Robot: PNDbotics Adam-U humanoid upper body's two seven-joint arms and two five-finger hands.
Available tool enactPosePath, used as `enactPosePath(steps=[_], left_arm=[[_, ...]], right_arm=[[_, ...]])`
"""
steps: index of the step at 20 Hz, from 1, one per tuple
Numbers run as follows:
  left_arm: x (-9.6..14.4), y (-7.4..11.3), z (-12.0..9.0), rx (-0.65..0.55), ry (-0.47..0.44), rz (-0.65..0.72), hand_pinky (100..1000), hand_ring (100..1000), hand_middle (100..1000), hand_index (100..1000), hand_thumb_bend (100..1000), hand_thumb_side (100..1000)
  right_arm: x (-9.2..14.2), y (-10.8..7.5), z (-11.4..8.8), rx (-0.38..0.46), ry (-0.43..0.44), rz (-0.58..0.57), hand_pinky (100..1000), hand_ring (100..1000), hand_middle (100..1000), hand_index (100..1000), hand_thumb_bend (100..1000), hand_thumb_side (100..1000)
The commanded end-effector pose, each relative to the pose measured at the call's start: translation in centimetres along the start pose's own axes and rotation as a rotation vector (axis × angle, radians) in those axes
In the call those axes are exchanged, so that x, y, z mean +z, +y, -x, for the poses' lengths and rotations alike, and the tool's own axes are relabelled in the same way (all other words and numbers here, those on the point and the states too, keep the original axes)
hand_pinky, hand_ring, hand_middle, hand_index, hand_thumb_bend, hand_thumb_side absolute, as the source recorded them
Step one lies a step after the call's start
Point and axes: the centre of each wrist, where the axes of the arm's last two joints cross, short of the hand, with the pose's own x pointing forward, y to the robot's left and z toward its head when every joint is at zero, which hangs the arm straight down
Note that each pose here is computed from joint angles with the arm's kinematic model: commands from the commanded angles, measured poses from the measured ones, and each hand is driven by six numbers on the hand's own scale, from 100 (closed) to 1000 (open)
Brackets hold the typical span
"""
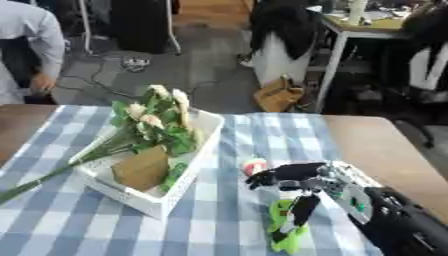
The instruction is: Pick up objects on the table and place them in the box.
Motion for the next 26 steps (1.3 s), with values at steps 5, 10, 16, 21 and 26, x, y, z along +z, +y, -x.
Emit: enactPosePath(steps=[5, 10, 16, 21, 26], left_arm=[[-0.7, 0.2, -0.5, 0.001, -0.029, 0.015, 814, 980, 873, 953, 100, 889], [-0.7, 0.1, -0.5, 0.011, -0.030, 0.017, 814, 980, 871, 952, 100, 888], [-0.7, 0.2, -0.5, 0.013, -0.030, 0.018, 814, 979, 871, 952, 100, 889], [-0.7, 0.4, -0.5, 0.003, -0.029, 0.025, 814, 980, 870, 951, 100, 890], [-0.6, 0.7, -0.4, -0.011, -0.026, 0.030, 813, 980, 870, 951, 100, 888]], right_arm=[[1.4, -2.4, -1.4, 0.448, -0.191, -0.330, 1000, 1000, 1000, 1000, 725, 470], [1.3, -2.8, -4.0, 0.687, -0.196, -0.266, 1000, 1000, 1000, 1000, 679, 467], [1.2, -0.4, -3.6, 0.854, -0.213, -0.217, 1000, 1000, 1000, 1000, 659, 448], [2.2, 1.5, -2.3, 1.026, -0.268, -0.209, 1000, 1000, 1000, 1000, 643, 422], [3.6, 2.5, 0.0, 1.130, -0.319, -0.220, 1000, 1000, 1000, 1000, 633, 413]])
